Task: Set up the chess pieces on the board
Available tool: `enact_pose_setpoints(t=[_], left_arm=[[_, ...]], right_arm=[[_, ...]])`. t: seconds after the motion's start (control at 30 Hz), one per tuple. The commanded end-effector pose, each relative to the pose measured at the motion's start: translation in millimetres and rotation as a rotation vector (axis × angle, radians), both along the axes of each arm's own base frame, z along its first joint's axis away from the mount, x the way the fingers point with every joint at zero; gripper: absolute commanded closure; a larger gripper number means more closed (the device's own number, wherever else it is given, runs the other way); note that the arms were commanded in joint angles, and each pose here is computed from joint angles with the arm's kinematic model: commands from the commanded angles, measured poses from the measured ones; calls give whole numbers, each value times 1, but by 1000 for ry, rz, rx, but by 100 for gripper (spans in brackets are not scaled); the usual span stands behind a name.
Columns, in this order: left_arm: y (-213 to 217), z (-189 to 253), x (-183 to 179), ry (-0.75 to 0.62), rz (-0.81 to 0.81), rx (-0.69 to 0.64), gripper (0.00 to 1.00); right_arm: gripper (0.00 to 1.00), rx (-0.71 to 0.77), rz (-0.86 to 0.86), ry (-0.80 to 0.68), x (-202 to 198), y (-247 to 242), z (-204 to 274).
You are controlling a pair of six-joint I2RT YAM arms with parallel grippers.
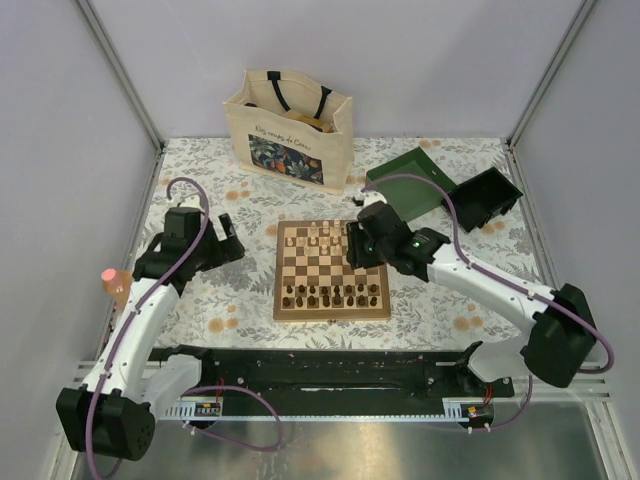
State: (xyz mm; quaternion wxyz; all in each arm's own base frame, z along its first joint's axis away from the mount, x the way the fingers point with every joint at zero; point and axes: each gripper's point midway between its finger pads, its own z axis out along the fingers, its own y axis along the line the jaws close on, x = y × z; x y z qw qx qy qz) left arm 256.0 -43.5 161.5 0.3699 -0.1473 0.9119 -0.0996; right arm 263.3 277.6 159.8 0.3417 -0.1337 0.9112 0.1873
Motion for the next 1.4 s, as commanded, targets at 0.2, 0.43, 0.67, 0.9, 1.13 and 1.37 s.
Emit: enact_pose_setpoints(t=[0.2,0.43,0.67,0.9,1.13,1.37], left_arm=[[-47,-33,19,60,-57,-32,7],[-54,-62,38,136,-51,-26,37],[-56,-89,55,235,-70,30,70],[-55,-118,64,344,-79,80,87],[-68,-138,58,397,-126,47,95],[-90,-147,44,431,-197,10,96]], right_arm=[[64,33,-239,31,4,-80,-34],[68,11,-323,108,20,-110,-60],[74,2,-359,215,39,-116,-85],[78,-44,-392,268,61,-123,-107],[79,-70,-392,305,75,-125,-117],[79,-58,-330,347,81,-112,-121]])
